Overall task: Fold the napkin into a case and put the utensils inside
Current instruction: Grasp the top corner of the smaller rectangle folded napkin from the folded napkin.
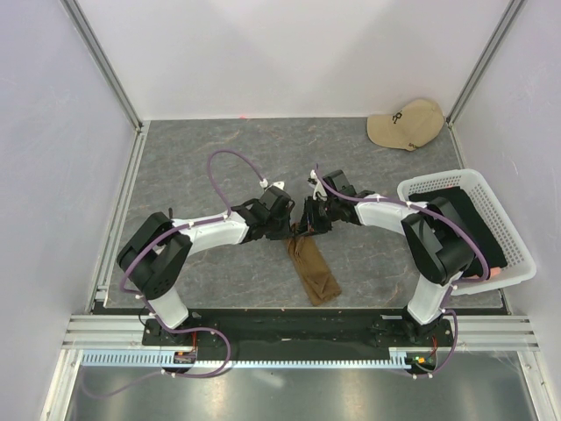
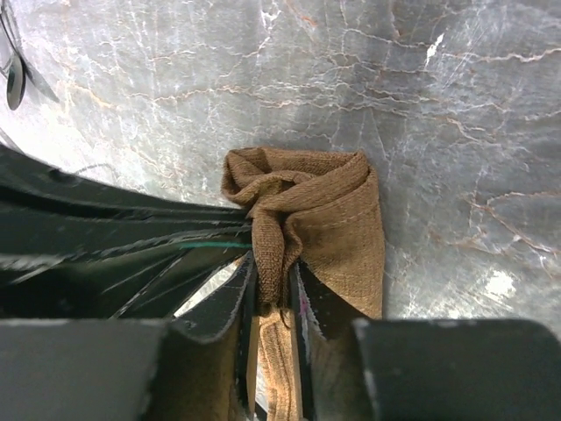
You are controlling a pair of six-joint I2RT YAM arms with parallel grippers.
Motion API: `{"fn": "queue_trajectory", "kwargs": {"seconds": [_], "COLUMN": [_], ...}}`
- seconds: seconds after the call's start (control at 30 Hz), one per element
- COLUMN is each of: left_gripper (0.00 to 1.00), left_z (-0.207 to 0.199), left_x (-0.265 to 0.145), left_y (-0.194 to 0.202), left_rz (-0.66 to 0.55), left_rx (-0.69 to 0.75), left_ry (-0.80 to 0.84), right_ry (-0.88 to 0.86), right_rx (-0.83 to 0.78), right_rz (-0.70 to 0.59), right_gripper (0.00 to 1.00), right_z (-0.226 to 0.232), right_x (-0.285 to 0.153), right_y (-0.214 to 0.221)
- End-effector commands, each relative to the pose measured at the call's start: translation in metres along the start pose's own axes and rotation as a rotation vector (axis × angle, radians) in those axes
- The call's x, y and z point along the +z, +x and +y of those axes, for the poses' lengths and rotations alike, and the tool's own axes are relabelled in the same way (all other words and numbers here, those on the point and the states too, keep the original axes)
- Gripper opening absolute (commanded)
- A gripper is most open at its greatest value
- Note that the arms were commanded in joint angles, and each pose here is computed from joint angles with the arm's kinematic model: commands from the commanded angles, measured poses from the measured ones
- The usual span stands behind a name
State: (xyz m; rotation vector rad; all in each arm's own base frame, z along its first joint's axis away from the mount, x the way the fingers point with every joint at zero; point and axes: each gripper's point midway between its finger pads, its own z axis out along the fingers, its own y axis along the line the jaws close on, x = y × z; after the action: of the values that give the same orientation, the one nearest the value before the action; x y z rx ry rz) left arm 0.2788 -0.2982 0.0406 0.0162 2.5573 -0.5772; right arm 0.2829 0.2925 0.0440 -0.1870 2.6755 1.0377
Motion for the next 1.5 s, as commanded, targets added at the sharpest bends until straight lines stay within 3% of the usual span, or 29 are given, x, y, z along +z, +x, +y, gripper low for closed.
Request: {"fn": "queue_trajectory", "kwargs": {"seconds": [0.0, 0.2, 0.43, 0.73, 0.8, 0.9, 0.93, 1.03, 1.47], "left_gripper": [0.02, 0.02, 0.02, 0.02, 0.02, 0.02, 0.02, 0.02, 0.02], "left_z": [-0.011, -0.009, -0.007, -0.005, -0.006, -0.008, -0.009, -0.014, -0.014], "left_x": [-0.007, -0.006, -0.006, -0.004, -0.004, -0.007, -0.008, -0.014, -0.012], "left_y": [-0.006, -0.007, -0.007, -0.006, -0.008, -0.01, -0.012, -0.015, -0.004], "left_rz": [-0.026, -0.027, -0.026, -0.017, -0.02, -0.025, -0.029, -0.041, 0.013], "left_rx": [-0.035, -0.027, -0.02, -0.022, -0.023, -0.026, -0.029, -0.037, -0.138], "left_ry": [0.049, 0.047, 0.047, 0.047, 0.049, 0.056, 0.063, 0.08, 0.142], "right_ry": [0.001, 0.008, 0.023, 0.024, 0.025, 0.026, 0.022, 0.016, -0.05], "right_rx": [-0.05, -0.061, -0.083, -0.102, -0.099, -0.097, -0.087, -0.071, -0.016], "right_rz": [-0.035, -0.046, -0.056, -0.065, -0.058, -0.051, -0.044, -0.028, 0.011], "right_gripper": [0.25, 0.28, 0.38, 0.39, 0.36, 0.21, 0.1, 0.0, 0.0], "right_z": [0.006, 0.008, 0.009, 0.017, 0.015, 0.014, 0.013, 0.011, 0.014], "right_x": [-0.012, -0.018, -0.021, -0.028, -0.027, -0.026, -0.025, -0.018, 0.031], "right_y": [-0.009, -0.014, -0.022, -0.029, -0.027, -0.023, -0.02, -0.013, 0.003]}}
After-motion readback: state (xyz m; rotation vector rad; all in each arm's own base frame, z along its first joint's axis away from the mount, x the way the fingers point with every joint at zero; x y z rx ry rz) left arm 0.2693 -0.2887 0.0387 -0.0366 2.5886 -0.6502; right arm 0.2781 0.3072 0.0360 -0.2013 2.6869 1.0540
